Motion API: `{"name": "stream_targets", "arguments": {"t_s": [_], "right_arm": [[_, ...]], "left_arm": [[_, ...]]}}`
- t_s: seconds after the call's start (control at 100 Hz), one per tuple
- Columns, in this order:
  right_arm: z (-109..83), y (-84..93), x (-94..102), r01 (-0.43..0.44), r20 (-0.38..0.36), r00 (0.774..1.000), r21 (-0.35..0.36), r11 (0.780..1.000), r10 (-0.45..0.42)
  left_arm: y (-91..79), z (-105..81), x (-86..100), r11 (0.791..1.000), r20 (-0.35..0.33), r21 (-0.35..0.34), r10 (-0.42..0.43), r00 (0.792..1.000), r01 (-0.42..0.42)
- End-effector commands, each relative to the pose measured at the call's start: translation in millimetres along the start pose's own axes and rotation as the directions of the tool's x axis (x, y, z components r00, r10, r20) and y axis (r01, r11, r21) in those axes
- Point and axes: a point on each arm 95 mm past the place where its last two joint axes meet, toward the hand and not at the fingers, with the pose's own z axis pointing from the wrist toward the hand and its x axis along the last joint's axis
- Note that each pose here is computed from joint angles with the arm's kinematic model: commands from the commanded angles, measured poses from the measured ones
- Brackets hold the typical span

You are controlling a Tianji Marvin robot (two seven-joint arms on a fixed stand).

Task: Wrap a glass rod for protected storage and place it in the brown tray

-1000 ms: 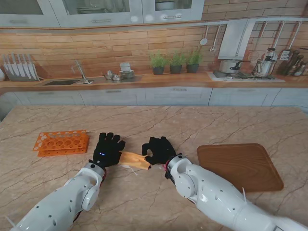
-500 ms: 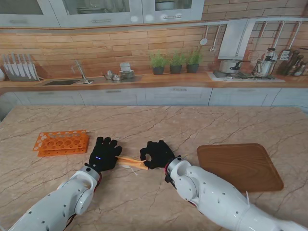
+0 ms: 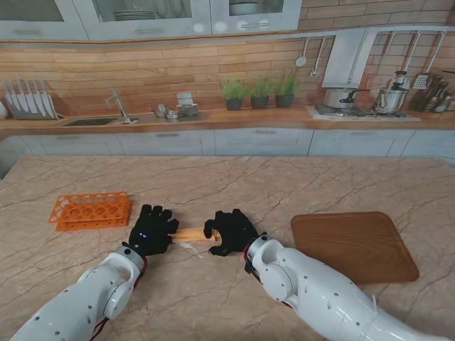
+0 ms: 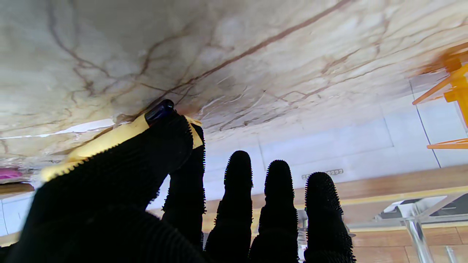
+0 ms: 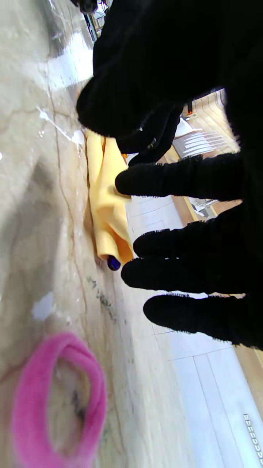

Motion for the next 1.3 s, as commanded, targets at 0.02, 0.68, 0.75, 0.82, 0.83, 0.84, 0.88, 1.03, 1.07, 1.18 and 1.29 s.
{"name": "stream_targets", "arguments": {"t_s": [0.02,0.68,0.75,0.82,0.83,0.84,0.88,1.03,1.07,1.18,1.29], "right_arm": [[-4.3,-1.2,5.6,-0.004,-0.008,1.0,-0.01,1.0,0.004],[-2.9,25.1,-9.4,-0.036,0.029,0.999,-0.137,0.99,0.04],[1.8,27.1,-15.3,-0.028,0.035,0.999,-0.135,0.99,0.033],[6.9,28.6,-21.5,-0.014,0.036,0.999,-0.125,0.992,0.018],[7.7,28.7,-22.4,-0.011,0.036,0.999,-0.123,0.992,0.016],[8.4,28.8,-23.2,-0.009,0.035,0.999,-0.122,0.993,0.014],[11.3,29.1,-26.3,0.0,0.033,0.999,-0.114,0.993,0.004],[21.4,28.2,-33.7,0.017,0.023,1.0,-0.089,0.996,-0.015],[24.0,27.7,-34.7,0.021,0.019,1.0,-0.085,0.996,-0.019],[30.9,25.5,-35.4,0.024,0.002,1.0,-0.071,0.997,-0.023],[37.0,22.5,-35.1,0.024,-0.006,1.0,-0.055,0.998,-0.024]], "left_arm": [[0.9,-5.7,2.8,1.0,-0.016,-0.005,-0.002,1.0,0.002],[-7.9,-27.9,1.3,0.996,-0.086,0.05,-0.076,0.993,0.08],[-10.4,-29.9,0.6,0.994,-0.093,0.06,-0.091,0.991,0.097],[-13.0,-31.3,-0.1,0.99,-0.096,0.072,-0.111,0.989,0.118],[-13.3,-31.4,-0.1,0.99,-0.096,0.074,-0.114,0.989,0.122],[-13.6,-31.5,-0.1,0.989,-0.096,0.076,-0.118,0.988,0.125],[-14.7,-31.5,-0.2,0.987,-0.094,0.084,-0.132,0.987,0.14],[-15.7,-27.6,0.3,0.98,-0.067,0.098,-0.166,0.984,0.172],[-15.4,-26.1,0.9,0.978,-0.06,0.103,-0.177,0.982,0.183],[-14.9,-21.5,4.6,0.97,-0.049,0.113,-0.212,0.976,0.217],[-14.5,-16.4,10.0,0.965,-0.049,0.112,-0.232,0.972,0.236]]}}
